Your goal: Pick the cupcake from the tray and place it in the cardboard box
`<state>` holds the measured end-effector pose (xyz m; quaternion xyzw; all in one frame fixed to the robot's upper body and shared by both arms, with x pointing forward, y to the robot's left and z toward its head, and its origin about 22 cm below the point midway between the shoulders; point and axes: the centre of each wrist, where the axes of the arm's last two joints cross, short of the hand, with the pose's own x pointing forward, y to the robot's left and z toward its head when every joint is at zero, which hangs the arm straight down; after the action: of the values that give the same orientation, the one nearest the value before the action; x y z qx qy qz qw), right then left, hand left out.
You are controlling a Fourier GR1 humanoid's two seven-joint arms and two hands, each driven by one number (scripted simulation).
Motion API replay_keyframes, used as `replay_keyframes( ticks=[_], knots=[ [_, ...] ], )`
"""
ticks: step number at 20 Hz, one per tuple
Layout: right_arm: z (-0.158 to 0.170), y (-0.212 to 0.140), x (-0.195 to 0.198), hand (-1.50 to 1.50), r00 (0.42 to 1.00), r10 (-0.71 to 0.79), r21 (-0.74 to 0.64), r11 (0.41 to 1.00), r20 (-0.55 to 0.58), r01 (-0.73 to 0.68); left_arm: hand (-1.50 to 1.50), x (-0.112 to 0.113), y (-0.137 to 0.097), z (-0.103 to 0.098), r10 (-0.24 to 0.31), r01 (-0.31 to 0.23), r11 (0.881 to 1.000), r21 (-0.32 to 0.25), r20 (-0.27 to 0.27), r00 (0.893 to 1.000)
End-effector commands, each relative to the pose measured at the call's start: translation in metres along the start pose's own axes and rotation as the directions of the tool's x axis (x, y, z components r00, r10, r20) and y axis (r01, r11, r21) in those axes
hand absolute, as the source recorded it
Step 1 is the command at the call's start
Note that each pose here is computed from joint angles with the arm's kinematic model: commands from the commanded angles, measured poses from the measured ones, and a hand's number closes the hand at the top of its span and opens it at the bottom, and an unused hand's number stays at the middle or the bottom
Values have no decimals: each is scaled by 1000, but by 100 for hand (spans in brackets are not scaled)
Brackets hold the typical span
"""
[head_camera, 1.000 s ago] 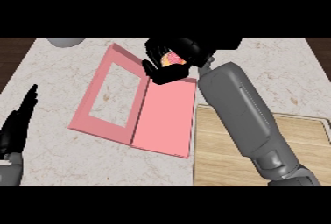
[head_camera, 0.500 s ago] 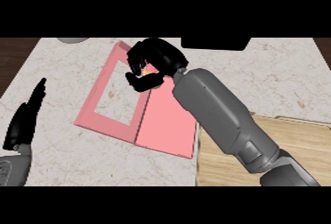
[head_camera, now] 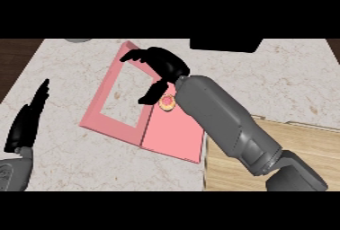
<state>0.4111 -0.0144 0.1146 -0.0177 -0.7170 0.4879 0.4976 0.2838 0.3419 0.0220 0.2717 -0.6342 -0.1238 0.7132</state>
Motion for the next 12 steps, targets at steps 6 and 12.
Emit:
replay_keyframes(
  ticks=[6, 12],
  knots=[
    [-1, -14, -5, -150, 967, -208, -186, 954, 147, 234, 0, -18, 2, 9, 11, -10, 1000, 15, -27, 1000],
    [3, -44, -24, -150, 917, -341, -246, 889, 205, 386, 0, -3, 7, 3, 6, -4, 999, 40, -28, 1000]
  ],
)
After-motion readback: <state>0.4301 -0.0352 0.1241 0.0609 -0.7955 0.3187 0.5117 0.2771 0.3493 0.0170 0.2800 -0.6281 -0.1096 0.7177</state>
